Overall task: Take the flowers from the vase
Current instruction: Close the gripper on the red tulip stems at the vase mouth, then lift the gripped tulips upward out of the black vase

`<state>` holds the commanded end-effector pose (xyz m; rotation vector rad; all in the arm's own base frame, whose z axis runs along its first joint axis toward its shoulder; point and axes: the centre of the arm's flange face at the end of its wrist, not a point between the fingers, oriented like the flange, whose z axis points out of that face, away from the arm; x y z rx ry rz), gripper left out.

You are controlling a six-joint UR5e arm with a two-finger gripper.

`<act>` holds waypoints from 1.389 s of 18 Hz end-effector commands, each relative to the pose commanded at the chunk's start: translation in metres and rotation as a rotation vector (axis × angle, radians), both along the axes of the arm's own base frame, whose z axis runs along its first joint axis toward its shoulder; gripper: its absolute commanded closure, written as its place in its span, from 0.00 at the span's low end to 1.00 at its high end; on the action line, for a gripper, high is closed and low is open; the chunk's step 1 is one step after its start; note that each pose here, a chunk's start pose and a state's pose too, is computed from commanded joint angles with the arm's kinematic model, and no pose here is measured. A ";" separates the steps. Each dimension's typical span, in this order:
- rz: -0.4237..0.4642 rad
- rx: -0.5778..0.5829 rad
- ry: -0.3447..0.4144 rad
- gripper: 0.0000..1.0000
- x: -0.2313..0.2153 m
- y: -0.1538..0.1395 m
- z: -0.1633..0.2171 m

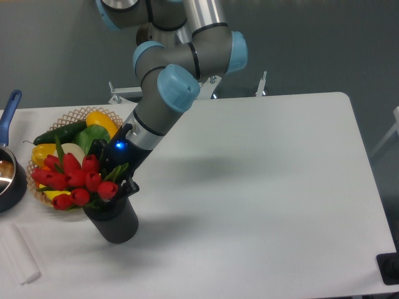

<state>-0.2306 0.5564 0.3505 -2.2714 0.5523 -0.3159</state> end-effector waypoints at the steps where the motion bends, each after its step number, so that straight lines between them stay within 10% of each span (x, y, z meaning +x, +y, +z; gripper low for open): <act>1: 0.000 0.000 0.000 0.49 0.000 0.000 0.000; 25: 0.168 0.193 -0.205 0.54 -0.053 -0.034 0.100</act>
